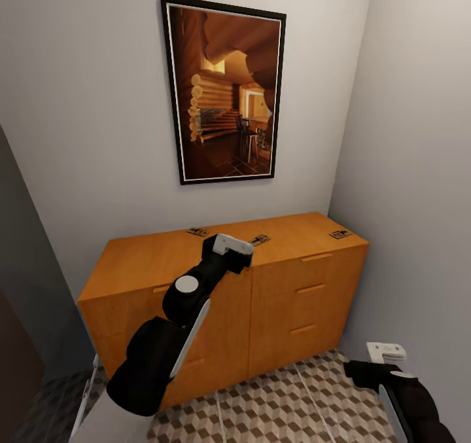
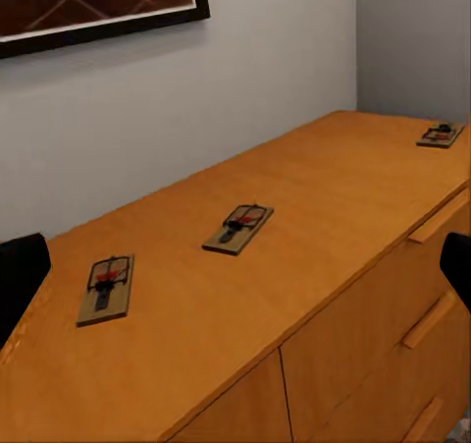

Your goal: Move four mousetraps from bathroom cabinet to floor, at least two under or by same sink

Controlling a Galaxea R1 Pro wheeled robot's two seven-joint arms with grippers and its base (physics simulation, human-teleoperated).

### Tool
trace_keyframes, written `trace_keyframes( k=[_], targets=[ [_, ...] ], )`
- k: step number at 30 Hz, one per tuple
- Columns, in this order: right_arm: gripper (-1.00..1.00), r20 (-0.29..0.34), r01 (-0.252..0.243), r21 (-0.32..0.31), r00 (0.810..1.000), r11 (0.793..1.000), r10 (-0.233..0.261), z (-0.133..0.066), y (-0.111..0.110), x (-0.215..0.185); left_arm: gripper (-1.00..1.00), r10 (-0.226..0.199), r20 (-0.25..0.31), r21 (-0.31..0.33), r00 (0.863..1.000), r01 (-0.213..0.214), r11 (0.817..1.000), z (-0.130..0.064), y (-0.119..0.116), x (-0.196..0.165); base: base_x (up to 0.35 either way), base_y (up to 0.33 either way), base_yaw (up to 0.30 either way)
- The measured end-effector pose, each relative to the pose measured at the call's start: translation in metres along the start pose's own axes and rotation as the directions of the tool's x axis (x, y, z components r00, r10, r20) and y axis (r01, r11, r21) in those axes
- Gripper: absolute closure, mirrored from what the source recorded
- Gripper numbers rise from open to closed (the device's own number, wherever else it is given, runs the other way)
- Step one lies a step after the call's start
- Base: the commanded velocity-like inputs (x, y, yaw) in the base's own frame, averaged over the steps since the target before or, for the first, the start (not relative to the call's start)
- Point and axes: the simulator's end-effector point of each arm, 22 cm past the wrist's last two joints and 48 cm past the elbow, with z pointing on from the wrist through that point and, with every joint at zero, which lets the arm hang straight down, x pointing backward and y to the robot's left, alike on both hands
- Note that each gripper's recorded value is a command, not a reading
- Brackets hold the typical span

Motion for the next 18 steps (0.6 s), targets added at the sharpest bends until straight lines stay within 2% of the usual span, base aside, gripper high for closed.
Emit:
trace_keyframes(
  k=[4,10,13,16,18],
  targets=[
    [-1.0,0.021,-0.014,0.005,1.0,1.0,0.014,-0.002,-0.003,-0.033,-1.0,0.008,0.018,-0.004,1.0,-0.008,1.0,0.007,0.01,-0.032,0.0,0.0,0.0],
    [-1.0,0.054,-0.034,0.003,0.998,0.999,0.033,-0.008,-0.004,-0.083,-1.0,0.005,-0.002,-0.029,1.0,-0.005,1.0,0.013,0.03,-0.055,0.0,0.0,0.0],
    [-1.0,0.08,-0.047,-0.002,0.996,0.999,0.047,-0.015,-0.004,-0.119,-1.0,-0.025,-0.016,-0.069,1.0,0.024,0.997,0.016,0.056,-0.063,0.0,0.0,0.0],
    [-1.0,0.109,-0.061,-0.011,0.992,0.998,0.062,-0.025,-0.003,-0.157,-1.0,-0.076,-0.026,-0.12,0.997,0.072,0.99,0.018,0.09,-0.067,0.0,0.0,0.0],
    [-1.0,0.154,-0.072,-0.019,0.985,0.997,0.075,-0.034,-0.002,-0.189,-1.0,-0.112,-0.037,-0.152,0.993,0.106,0.983,0.02,0.112,-0.067,0.0,0.0,0.0]
  ],
)
